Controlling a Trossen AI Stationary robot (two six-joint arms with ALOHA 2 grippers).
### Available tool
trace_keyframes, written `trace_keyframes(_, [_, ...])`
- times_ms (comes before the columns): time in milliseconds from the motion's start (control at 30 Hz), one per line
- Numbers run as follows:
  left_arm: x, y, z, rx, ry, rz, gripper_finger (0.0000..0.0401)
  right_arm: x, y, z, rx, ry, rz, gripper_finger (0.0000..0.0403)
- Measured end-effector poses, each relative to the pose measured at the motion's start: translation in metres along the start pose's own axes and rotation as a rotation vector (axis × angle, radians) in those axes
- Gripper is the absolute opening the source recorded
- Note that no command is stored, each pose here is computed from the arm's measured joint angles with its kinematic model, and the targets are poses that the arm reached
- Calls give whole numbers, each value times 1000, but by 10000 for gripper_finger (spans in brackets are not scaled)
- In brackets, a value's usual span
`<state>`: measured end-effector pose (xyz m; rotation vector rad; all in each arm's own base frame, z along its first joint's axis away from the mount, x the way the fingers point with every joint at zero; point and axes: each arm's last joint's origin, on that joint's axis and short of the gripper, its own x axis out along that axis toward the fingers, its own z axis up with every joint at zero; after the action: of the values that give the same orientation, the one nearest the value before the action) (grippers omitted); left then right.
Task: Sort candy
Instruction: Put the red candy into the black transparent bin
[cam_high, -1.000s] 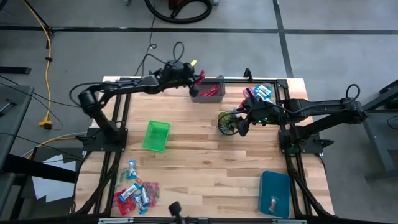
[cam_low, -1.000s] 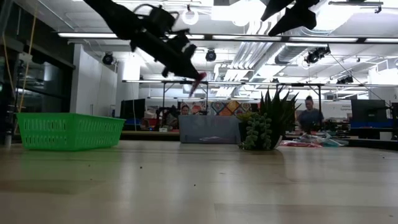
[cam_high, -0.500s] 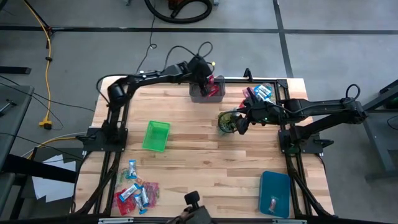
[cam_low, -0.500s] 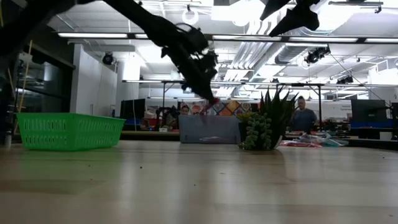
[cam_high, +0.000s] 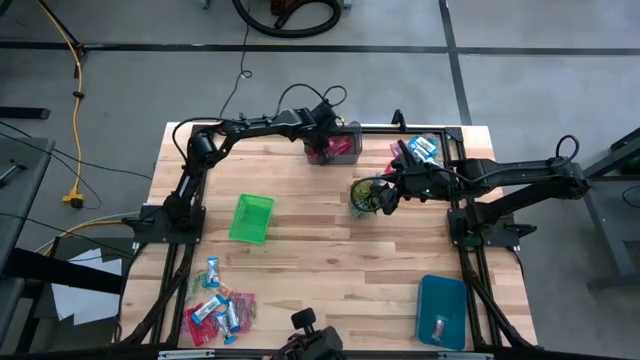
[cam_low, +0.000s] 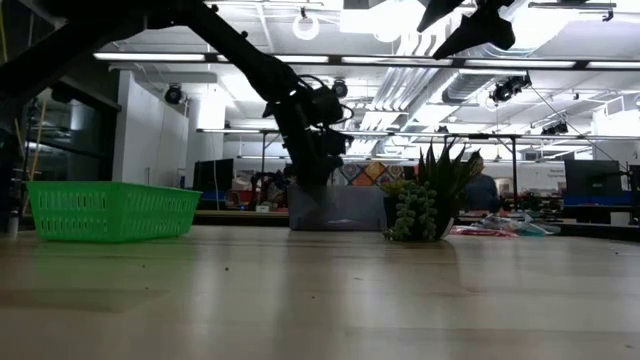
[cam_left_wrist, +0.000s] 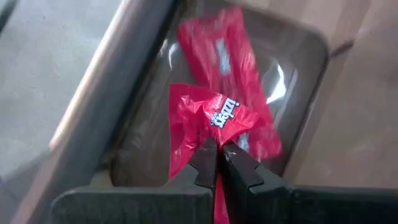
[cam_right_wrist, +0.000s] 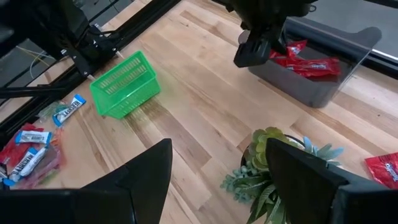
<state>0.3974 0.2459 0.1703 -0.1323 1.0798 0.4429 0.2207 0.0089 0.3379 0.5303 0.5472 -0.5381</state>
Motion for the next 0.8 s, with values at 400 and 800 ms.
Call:
trace_keyframes(400, [-1,0,-1,87,9,0,12,0,0,0,-2,-10,-11,255])
trace_keyframes(800, [-2,-6,1,113,3,-5,148,0,0,0,-2,-10,-12,255])
